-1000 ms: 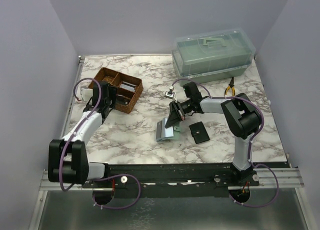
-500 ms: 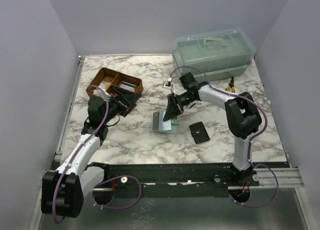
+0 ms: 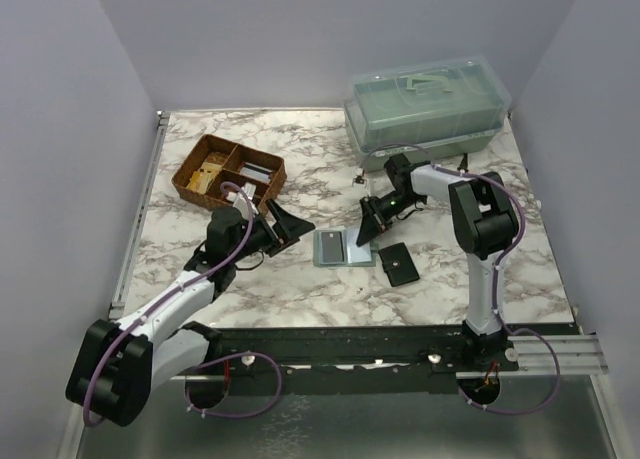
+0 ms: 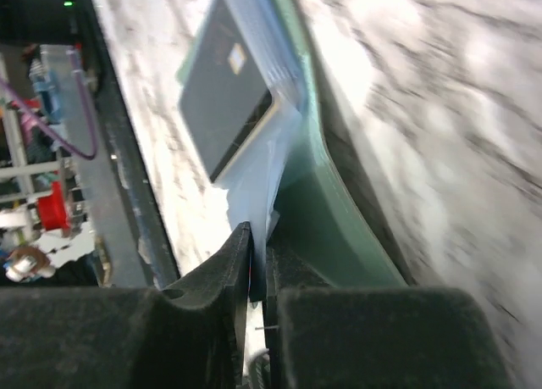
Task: Take the credit cards out of the card holder
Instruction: Remove the credit card from the card holder.
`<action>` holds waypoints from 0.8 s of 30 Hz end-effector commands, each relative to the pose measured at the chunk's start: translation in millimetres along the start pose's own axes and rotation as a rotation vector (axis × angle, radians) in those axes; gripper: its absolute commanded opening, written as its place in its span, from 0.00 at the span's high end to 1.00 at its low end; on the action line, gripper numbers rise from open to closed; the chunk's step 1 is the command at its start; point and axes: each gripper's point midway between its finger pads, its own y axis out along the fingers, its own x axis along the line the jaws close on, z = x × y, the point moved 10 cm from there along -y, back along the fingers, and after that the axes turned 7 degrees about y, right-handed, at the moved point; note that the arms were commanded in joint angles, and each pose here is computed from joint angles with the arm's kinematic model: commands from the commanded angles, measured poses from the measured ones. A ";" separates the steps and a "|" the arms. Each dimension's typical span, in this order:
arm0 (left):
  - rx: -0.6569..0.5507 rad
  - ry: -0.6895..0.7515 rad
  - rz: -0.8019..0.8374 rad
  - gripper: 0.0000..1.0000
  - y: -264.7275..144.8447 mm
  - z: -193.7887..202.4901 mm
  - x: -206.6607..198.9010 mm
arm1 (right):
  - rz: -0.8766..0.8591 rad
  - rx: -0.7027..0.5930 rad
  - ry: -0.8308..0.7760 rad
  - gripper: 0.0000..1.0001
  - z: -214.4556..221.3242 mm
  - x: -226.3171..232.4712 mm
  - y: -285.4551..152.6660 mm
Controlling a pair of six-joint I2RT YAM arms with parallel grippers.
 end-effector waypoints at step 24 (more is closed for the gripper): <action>0.057 0.034 0.024 0.15 79.6 39.2 -0.1 | 0.042 -0.346 -0.493 0.20 15.0 52.8 -54.9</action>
